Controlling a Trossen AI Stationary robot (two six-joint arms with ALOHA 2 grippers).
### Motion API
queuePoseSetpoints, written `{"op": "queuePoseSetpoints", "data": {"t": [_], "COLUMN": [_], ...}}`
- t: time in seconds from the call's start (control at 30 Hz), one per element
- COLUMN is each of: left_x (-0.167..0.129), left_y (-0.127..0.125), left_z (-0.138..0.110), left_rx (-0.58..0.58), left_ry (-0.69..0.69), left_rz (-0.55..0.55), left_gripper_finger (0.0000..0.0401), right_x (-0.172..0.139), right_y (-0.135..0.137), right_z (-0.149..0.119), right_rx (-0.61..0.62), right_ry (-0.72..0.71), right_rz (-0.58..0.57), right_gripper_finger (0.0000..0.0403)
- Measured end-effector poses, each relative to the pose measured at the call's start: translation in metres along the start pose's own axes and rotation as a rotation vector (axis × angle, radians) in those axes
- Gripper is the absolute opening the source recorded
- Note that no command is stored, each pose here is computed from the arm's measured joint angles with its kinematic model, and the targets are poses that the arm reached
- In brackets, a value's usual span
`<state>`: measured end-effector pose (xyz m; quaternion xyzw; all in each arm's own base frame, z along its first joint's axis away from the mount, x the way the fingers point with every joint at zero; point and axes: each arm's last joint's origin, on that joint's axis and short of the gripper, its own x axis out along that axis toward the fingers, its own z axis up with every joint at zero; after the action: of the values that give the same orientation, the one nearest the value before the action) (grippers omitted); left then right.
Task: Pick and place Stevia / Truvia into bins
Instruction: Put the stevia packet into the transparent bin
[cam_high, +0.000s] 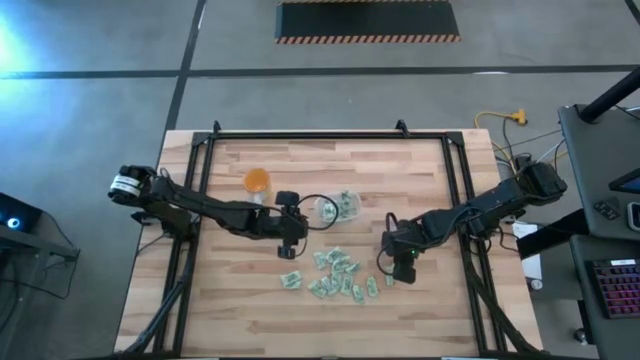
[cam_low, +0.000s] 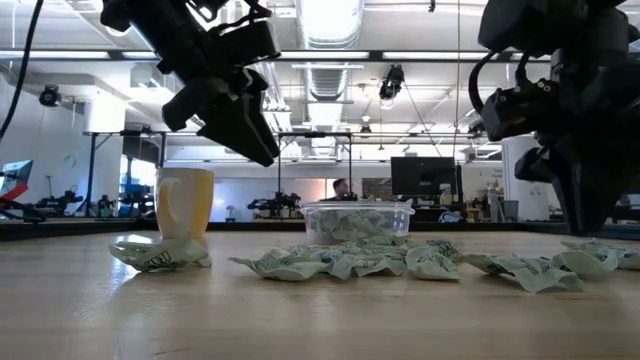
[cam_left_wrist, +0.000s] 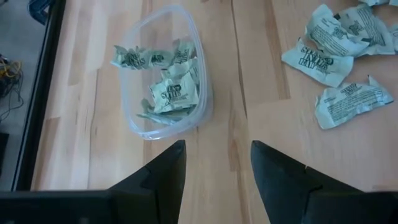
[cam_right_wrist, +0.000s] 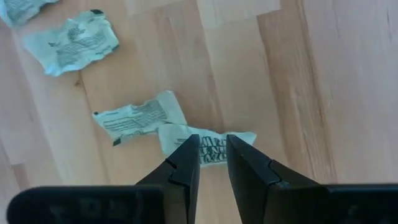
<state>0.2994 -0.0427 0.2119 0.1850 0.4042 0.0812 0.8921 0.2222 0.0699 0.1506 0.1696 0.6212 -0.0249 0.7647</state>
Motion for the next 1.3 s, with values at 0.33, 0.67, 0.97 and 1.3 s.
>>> {"op": "queuePoseSetpoints", "data": {"t": [0.33,0.67,0.97,1.3], "left_x": [0.000,0.000,0.000,0.000], "left_y": [0.000,0.000,0.000,0.000], "left_z": [0.000,0.000,0.000,0.000], "left_rx": [0.000,0.000,0.000,0.000], "left_ry": [0.000,0.001,0.001,0.001], "left_rz": [0.000,0.000,0.000,0.000], "left_gripper_finger": [0.0164,0.0164,0.0164,0.0164], "right_x": [0.008,0.010,0.010,0.005], "right_y": [-0.007,-0.010,-0.013,-0.012], "right_z": [-0.009,-0.011,-0.010,-0.003], "right_rx": [0.062,0.066,-0.011,-0.075], "right_ry": [0.030,0.013,-0.065,-0.142], "right_rz": [-0.023,-0.053,-0.192,-0.280], "right_gripper_finger": [0.0086,0.0081,0.0040,0.0057]}}
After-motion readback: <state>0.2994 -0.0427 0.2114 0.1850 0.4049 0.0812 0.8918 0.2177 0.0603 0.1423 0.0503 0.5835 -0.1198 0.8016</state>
